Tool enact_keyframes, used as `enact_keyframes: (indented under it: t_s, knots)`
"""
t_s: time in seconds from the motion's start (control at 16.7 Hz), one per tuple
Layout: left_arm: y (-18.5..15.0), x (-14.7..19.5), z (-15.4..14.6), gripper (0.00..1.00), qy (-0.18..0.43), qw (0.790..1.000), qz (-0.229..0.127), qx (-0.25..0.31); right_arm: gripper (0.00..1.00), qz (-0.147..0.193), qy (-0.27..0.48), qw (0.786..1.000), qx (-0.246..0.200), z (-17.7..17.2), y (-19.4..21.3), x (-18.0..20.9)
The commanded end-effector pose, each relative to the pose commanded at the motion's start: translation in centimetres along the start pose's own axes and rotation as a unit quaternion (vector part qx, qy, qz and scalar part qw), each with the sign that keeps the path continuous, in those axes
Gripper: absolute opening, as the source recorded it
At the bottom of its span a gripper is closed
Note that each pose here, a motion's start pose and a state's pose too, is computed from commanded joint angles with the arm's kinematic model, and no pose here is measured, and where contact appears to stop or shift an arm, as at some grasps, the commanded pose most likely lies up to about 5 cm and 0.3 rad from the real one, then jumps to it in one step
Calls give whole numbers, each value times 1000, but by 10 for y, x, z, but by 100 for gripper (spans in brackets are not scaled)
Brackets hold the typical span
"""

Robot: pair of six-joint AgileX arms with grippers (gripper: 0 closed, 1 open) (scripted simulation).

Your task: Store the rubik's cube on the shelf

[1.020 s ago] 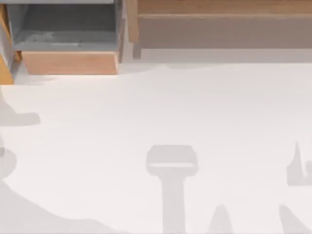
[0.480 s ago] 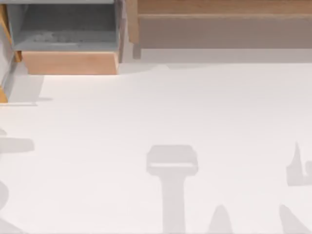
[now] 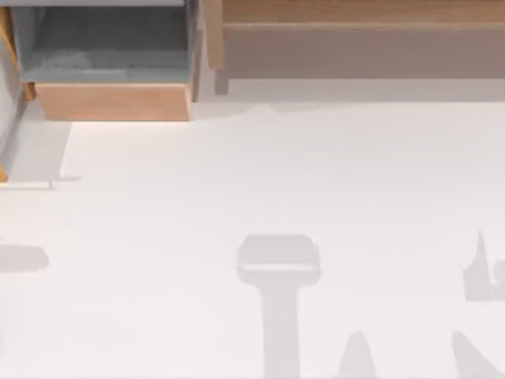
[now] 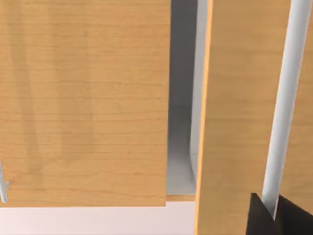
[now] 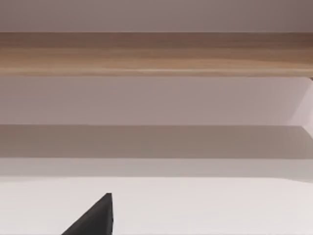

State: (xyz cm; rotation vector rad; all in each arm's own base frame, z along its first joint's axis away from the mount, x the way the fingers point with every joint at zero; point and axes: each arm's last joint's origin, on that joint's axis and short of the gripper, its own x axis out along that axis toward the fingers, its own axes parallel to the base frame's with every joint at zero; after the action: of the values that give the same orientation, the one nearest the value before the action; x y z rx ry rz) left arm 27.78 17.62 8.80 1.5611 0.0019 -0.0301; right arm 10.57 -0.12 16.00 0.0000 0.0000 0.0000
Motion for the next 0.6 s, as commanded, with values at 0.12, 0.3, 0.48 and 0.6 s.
enact_keyframes:
  t_s: [0.12, 0.3, 0.48, 0.6]
  knots:
    - [-4, -19, 4, 0, -1, 1000, -8, -7, 100, 0, 0, 1000, 0, 0, 0, 0]
    - [-1, -33, 2, 0, -1, 1000, -1, -2, 100, 0, 0, 1000, 0, 0, 0, 0]
    - [-1, -33, 2, 0, -1, 1000, -1, -2, 100, 0, 0, 1000, 0, 0, 0, 0]
    - [-1, -33, 2, 15, -1, 1000, -1, -2, 100, 0, 0, 1000, 0, 0, 0, 0]
